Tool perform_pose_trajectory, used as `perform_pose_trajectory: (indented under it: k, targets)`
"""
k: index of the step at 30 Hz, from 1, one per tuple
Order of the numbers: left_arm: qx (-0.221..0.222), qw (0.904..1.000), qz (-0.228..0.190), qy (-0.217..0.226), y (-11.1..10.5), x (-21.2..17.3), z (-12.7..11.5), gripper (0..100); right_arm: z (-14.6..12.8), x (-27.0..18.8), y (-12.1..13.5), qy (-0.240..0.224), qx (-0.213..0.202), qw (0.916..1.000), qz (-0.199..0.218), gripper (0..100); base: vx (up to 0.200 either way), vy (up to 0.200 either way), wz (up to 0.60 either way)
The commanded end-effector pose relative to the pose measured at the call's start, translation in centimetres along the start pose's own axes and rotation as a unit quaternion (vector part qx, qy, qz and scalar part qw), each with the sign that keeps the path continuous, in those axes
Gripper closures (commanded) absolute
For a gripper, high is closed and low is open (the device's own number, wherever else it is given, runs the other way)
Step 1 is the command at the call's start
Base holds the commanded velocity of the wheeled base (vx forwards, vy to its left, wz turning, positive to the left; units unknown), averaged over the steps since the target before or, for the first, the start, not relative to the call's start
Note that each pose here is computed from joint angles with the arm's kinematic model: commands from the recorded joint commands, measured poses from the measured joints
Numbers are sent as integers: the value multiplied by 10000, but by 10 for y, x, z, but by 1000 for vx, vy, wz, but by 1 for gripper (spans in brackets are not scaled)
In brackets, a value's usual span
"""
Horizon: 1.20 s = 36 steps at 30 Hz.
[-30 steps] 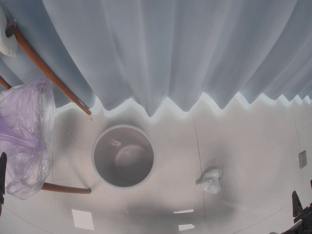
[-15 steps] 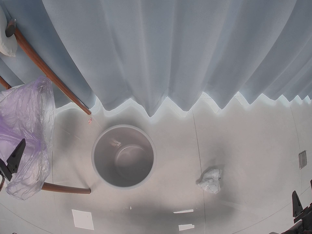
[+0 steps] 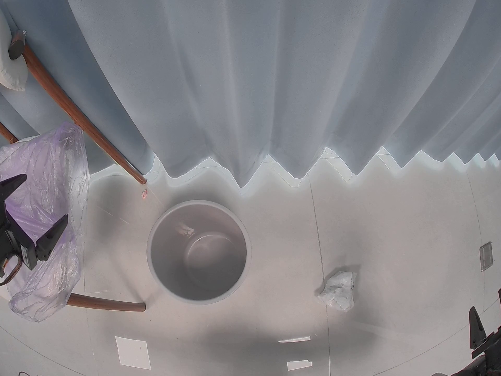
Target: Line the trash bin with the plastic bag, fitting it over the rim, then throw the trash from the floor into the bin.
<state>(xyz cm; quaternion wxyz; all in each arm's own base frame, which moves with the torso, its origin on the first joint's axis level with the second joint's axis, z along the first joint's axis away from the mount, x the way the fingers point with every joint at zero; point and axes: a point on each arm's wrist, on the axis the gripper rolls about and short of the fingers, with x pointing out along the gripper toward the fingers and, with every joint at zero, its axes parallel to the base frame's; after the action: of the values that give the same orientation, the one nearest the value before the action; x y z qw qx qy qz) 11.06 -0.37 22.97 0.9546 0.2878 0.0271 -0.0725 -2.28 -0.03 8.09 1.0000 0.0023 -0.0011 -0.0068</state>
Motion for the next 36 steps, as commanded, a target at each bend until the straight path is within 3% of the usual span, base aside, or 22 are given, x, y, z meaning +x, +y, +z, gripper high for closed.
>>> perform_pose_trajectory:
  k: [1, 13, 17, 30, 36]
  targets:
    - [186, 9994, -203, 227, -7, 7, -10, 0, -5, 0, 0, 3, 0, 10000, -1, 0, 0, 0, 0]
    - [834, 9916, -493, 853, -12, 38, -25, 0, -5, 0, 0, 3, 0, 10000, -1, 0, 0, 0, 0]
    - [1133, 9883, -371, 948, -14, 51, -23, 0, -5, 0, 0, 3, 0, 10000, -1, 0, 0, 0, 0]
    - [1246, 9810, 88, 1486, -23, 71, -23, 0, -5, 0, 0, 3, 0, 10000, -1, 0, 0, 0, 0]
    - [1292, 9806, 31, 1473, -27, 71, -21, 0, -5, 0, 0, 3, 0, 10000, -1, 0, 0, 0, 0]
